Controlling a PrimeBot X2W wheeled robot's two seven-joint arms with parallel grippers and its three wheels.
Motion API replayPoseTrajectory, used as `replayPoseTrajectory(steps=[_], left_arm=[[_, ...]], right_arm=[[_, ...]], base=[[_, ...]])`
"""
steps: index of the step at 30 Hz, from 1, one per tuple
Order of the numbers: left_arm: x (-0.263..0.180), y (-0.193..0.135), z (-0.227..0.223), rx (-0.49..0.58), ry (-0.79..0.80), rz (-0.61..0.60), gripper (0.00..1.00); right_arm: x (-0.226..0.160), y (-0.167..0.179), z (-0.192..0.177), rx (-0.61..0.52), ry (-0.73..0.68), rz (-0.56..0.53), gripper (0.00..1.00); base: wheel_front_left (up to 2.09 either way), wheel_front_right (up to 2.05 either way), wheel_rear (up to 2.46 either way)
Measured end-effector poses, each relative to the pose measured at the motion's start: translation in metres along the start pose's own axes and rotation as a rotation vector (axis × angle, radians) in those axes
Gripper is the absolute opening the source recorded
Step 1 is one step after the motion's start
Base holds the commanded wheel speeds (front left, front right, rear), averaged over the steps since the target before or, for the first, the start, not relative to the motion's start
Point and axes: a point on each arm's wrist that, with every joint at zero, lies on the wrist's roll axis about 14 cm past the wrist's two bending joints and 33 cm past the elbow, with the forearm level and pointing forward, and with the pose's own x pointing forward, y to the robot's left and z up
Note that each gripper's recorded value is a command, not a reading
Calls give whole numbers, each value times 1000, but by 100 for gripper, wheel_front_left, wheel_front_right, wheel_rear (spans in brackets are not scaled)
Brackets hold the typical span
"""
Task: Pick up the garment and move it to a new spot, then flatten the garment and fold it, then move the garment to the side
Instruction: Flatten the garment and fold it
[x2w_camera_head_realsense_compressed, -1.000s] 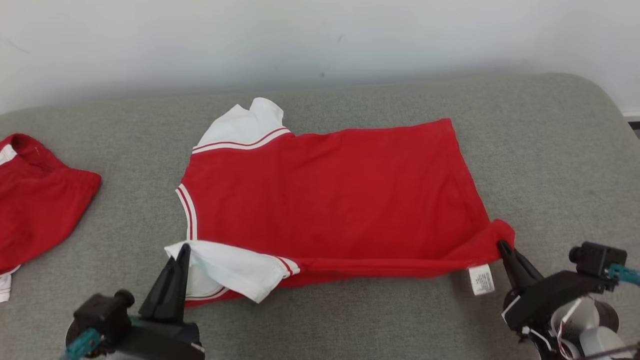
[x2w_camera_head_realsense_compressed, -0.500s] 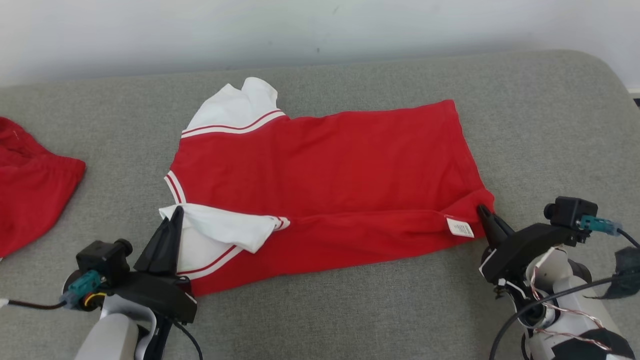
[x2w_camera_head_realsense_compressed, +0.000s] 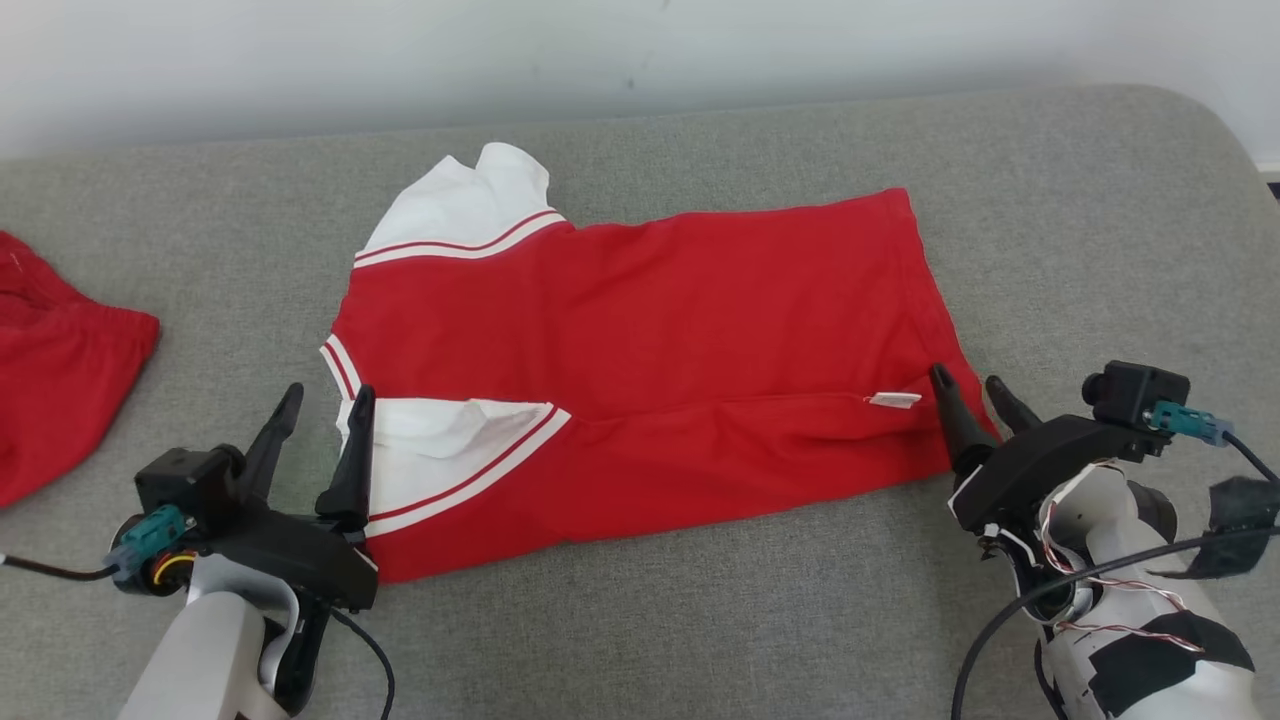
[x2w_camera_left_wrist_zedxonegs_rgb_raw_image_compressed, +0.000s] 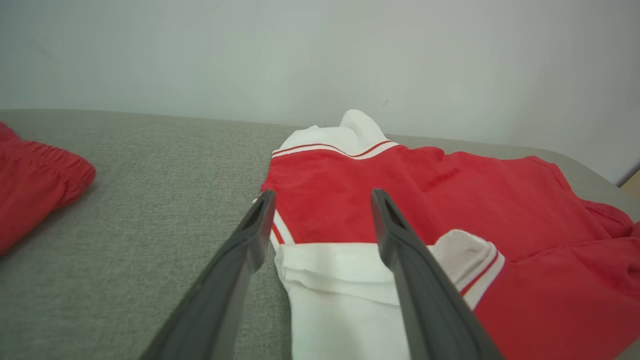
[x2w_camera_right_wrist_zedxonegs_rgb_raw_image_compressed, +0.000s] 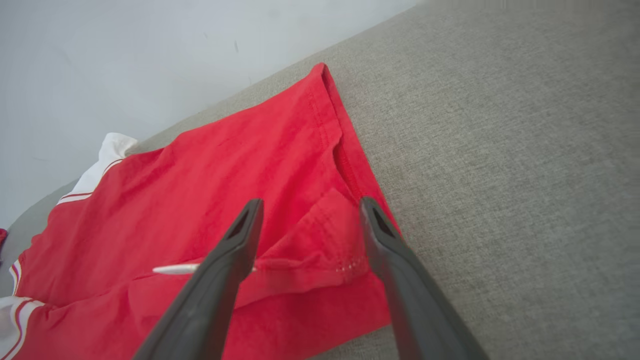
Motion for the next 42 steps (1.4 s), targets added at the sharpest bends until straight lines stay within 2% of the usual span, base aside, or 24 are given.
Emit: replayPoseTrajectory(steps=[5, 12, 20, 27, 42], left_arm=[[-14, 4, 17, -21, -63, 39, 100], [-58, 14, 10, -35, -68, 109, 100], [-93, 17, -6, -63, -35, 170, 100], [-94, 19, -23, -59, 12, 177, 100], [-78, 15, -67, -47, 145, 151, 100]], right_arm=[[-7, -2, 10, -26, -56, 7, 100], [-28, -7, 2, -53, -74, 15, 100], [-48, -14, -25, -113, 2, 21, 100], [-45, -20, -36, -184, 50, 6, 100], [-20, -28, -57, -230, 134, -22, 100]], base=[[0, 0, 0], [0, 0, 0], [0, 0, 0], [0, 0, 0], [0, 0, 0]])
